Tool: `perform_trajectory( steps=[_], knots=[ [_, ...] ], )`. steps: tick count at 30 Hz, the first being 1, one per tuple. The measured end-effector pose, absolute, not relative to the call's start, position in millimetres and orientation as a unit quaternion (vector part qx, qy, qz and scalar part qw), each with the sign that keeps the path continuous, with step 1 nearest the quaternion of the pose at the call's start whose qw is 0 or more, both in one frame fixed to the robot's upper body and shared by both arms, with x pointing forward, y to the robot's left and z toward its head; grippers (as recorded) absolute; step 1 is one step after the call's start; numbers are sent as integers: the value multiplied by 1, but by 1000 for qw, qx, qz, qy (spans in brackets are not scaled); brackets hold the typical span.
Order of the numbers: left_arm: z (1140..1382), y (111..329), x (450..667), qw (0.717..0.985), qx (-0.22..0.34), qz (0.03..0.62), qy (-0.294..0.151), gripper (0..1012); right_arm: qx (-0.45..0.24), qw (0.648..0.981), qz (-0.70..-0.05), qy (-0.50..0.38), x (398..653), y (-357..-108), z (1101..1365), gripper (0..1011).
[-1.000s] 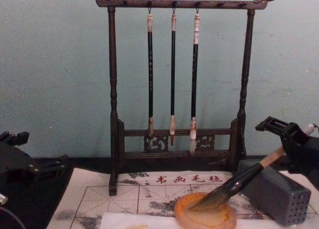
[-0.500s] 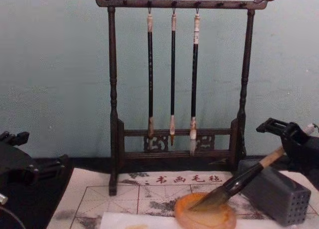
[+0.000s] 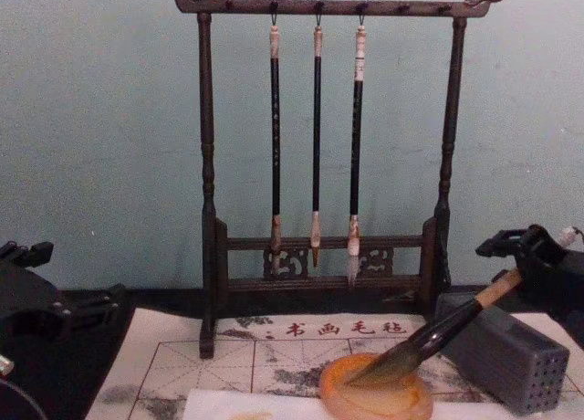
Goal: Pick up the brush from the inkstone, write on the paper, then place the brush back to its original position.
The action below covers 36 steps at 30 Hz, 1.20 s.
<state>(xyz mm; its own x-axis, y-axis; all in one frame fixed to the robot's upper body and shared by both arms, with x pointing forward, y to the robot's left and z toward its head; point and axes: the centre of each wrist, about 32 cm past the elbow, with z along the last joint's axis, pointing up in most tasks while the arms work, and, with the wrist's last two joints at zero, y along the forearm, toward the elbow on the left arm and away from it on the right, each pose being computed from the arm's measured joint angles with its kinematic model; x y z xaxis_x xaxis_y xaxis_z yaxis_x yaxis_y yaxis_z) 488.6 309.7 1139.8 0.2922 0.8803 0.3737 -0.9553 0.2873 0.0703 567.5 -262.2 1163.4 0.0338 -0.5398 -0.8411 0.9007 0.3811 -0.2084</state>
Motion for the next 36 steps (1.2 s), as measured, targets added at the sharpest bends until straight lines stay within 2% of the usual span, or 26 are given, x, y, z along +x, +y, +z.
perform_trajectory(
  steps=[1, 4, 8, 9, 28, 36],
  knots=[
    [1140, 310, 489, 791, 141, 580, -132, 1001, 196, 692, -521, 460, 568, -262, 1163, 438],
    [1140, 310, 489, 791, 141, 580, -132, 1001, 196, 692, -521, 460, 568, -262, 1163, 316],
    [1140, 310, 489, 791, 142, 580, -132, 1001, 196, 692, -521, 460, 568, -262, 1163, 243],
    [1140, 310, 489, 791, 142, 580, -132, 1001, 196, 692, -521, 460, 568, -262, 1163, 190],
    [1140, 310, 489, 791, 142, 580, -132, 1001, 198, 693, -520, 459, 567, -263, 1164, 181],
    [1140, 310, 489, 791, 141, 580, -132, 1001, 210, 706, -514, 439, 567, -264, 1168, 181]
  ],
)
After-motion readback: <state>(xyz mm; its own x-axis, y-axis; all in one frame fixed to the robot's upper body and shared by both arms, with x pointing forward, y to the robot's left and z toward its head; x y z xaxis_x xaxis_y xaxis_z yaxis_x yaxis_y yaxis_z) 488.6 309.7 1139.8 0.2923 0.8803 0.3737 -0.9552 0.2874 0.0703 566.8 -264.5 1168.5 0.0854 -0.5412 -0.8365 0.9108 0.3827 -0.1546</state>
